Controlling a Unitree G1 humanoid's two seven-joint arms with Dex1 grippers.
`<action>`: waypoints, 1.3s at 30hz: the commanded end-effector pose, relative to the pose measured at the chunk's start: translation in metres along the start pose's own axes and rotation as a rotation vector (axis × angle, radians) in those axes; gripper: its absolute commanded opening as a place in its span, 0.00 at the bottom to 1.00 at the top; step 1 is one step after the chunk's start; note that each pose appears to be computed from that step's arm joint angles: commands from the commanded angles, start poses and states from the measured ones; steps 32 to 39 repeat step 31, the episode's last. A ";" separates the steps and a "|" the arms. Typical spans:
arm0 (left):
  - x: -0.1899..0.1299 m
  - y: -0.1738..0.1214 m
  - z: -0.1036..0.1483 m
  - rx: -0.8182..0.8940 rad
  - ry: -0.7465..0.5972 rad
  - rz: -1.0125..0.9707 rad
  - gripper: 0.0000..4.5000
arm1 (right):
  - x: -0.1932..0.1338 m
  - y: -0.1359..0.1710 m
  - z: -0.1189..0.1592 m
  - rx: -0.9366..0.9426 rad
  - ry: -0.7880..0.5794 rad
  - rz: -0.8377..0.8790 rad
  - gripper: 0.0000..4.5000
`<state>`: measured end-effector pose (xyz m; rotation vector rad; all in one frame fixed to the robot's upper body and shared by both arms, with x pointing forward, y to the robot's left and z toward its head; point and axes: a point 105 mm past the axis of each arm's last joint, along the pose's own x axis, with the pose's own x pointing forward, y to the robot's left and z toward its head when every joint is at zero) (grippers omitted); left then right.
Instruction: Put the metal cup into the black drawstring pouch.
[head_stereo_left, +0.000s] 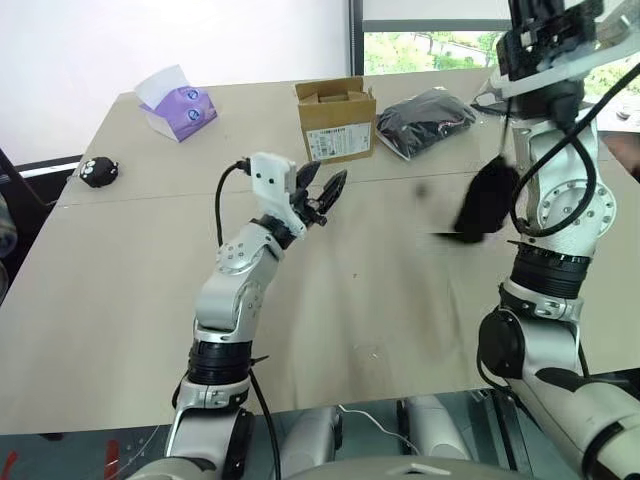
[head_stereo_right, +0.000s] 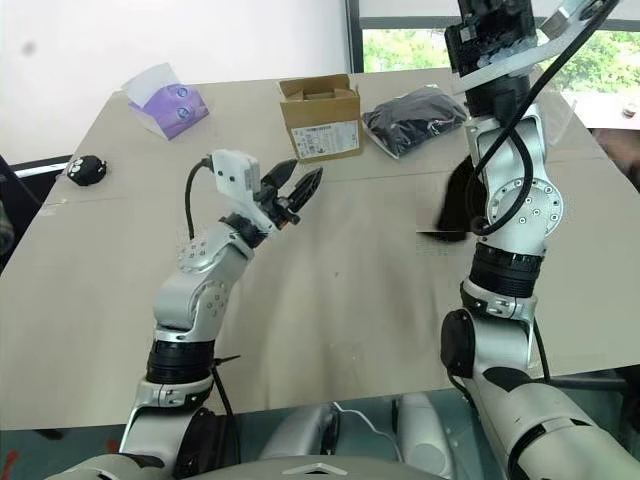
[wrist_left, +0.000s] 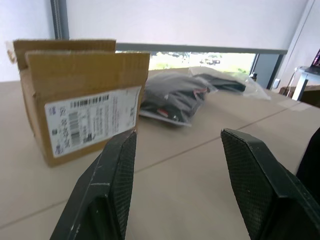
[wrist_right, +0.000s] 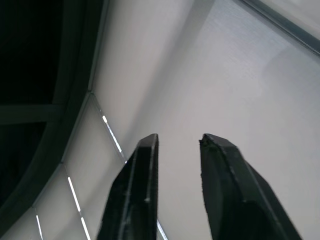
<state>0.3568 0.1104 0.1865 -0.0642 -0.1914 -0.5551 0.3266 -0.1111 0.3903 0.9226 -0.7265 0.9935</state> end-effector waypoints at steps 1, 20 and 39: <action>-0.011 0.004 0.011 0.022 -0.032 -0.011 0.62 | 0.002 0.016 0.007 -0.010 -0.009 0.066 0.60; -0.148 -0.017 -0.055 0.030 0.337 -0.088 0.62 | -0.279 -0.034 -0.017 -0.361 0.980 -0.246 1.00; -0.182 -0.028 -0.075 0.023 0.425 -0.062 0.62 | -0.368 -0.034 0.026 -0.496 1.259 -0.151 1.00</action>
